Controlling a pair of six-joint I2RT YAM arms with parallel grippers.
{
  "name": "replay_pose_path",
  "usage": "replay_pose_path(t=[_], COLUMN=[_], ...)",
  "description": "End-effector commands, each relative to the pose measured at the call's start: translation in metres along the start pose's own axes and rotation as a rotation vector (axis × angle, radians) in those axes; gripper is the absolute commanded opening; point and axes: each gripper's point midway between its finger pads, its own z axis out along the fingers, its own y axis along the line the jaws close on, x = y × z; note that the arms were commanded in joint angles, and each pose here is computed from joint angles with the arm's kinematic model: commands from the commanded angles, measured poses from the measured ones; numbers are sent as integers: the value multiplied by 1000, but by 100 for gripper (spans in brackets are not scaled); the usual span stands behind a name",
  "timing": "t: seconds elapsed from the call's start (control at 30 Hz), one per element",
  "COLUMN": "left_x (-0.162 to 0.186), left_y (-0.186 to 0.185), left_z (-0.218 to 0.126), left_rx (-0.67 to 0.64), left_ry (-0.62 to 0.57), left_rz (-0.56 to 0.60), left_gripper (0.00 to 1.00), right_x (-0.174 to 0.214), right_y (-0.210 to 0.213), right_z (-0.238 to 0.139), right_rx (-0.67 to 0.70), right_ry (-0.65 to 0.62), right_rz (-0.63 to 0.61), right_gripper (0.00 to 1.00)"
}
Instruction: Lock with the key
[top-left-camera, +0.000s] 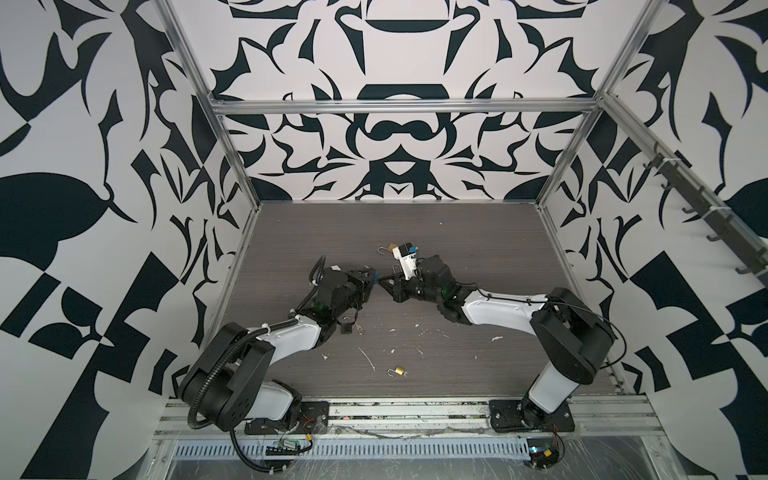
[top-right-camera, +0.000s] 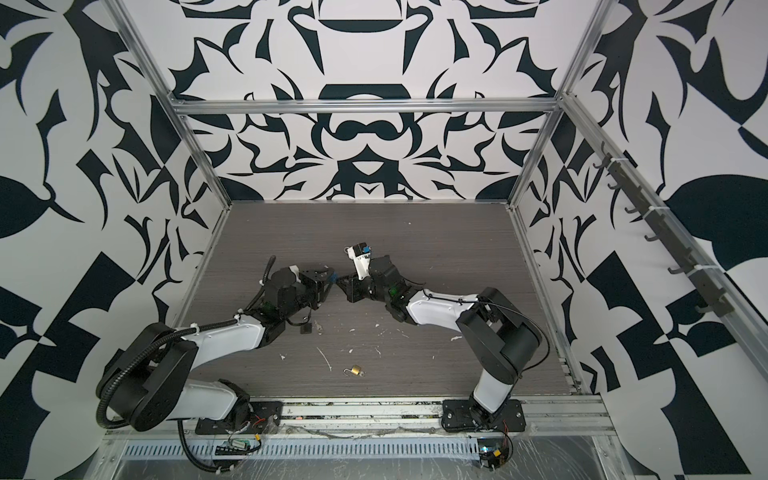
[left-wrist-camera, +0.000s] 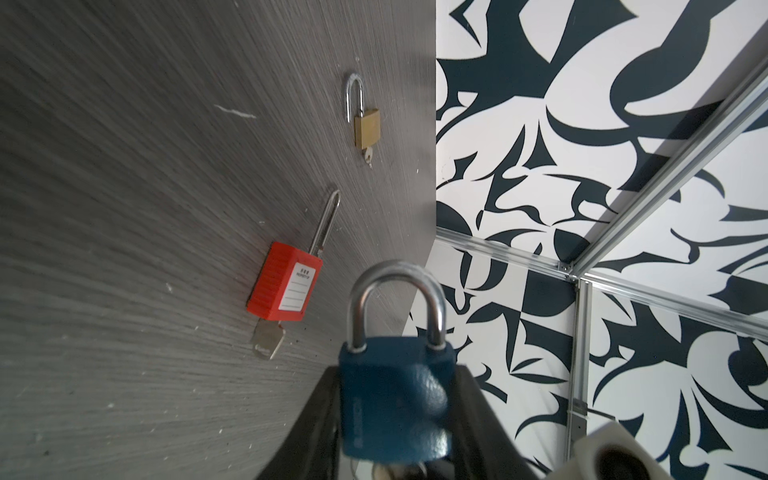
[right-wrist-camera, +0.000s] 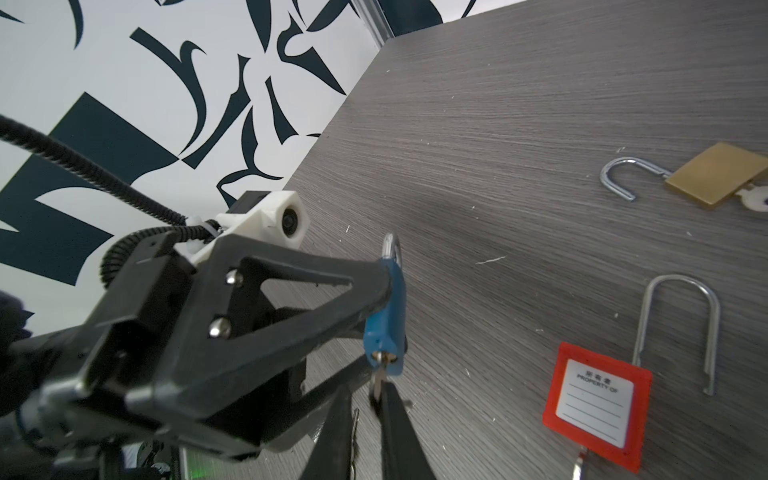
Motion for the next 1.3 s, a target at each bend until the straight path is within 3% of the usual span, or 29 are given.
replay_pose_path(t=[0.0, 0.5, 0.67, 0.87, 1.1, 1.27], left_x=[16, 13, 6, -34, -100, -113], left_y=[-17, -12, -13, -27, -57, -71], left_z=[-1, -2, -1, -3, -15, -26], left_rx=[74, 67, 68, 80, 41, 2], left_ry=[75, 55, 37, -57, -239, -295], left_rz=[28, 46, 56, 102, 250, 326], left_gripper=[0, 0, 0, 0, 0, 0], right_x=[-23, -20, -16, -4, 17, 18], right_y=[12, 13, 14, 14, 8, 6], right_z=[3, 4, 1, -8, -34, -51], right_rx=[-22, -28, -35, -43, -15, 8], right_ry=[-57, -43, -36, -9, 8, -23], right_rz=[-30, -16, -11, 2, 35, 50], right_gripper=[15, 0, 0, 0, 0, 0])
